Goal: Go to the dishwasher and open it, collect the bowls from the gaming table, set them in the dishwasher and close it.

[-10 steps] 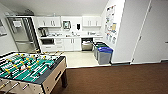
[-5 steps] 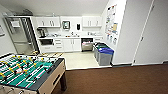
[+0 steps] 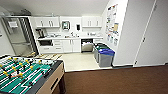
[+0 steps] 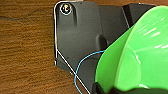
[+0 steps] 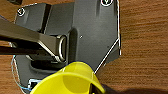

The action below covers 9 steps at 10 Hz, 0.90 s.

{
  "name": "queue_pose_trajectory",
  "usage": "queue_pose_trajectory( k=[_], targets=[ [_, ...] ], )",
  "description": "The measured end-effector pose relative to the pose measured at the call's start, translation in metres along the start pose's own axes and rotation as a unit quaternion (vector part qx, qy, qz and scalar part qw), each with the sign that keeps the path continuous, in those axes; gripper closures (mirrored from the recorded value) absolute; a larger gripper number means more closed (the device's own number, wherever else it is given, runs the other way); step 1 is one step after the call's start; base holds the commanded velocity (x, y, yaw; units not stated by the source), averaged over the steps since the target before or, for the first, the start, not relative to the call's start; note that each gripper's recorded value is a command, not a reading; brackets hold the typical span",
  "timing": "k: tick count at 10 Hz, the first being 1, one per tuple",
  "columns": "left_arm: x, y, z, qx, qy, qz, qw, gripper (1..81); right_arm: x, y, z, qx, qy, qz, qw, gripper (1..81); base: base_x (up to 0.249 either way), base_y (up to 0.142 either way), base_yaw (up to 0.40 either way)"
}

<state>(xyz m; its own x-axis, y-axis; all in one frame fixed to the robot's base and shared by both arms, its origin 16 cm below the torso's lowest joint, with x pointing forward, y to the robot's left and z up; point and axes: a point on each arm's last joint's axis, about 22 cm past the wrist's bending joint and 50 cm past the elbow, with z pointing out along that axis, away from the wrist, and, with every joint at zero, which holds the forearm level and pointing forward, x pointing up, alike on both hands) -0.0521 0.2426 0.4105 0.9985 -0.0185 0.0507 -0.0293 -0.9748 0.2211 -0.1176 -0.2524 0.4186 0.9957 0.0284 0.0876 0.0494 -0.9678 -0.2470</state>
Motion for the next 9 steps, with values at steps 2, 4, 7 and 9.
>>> queue_pose_trajectory(
  k=[2,4,7,9],
  targets=[
    [0.0,0.0,0.0,0.0,0.0,0.0,1.0,81.1,0.0,0.0,0.0,0.0,0.0,0.0,1.0,81.1,0.166,0.0,0.0],
    [0.002,0.0,0.0,0.0,0.001,0.0,1.0,81.1,0.0,-0.002,0.0,0.001,0.0,0.0,1.0,81.1,0.159,0.0,0.0],
    [0.0,-0.012,-0.002,0.012,-0.003,-0.001,0.9999,81.1,0.006,-0.008,0.003,0.006,0.003,0.0,1.0,81.1,0.158,0.0,0.0],
    [0.002,0.002,0.001,-0.001,0.001,-0.001,1.0,81.1,0.004,-0.004,0.002,0.002,0.002,-0.001,1.0,81.1,0.157,0.0,0.0]
  ],
)
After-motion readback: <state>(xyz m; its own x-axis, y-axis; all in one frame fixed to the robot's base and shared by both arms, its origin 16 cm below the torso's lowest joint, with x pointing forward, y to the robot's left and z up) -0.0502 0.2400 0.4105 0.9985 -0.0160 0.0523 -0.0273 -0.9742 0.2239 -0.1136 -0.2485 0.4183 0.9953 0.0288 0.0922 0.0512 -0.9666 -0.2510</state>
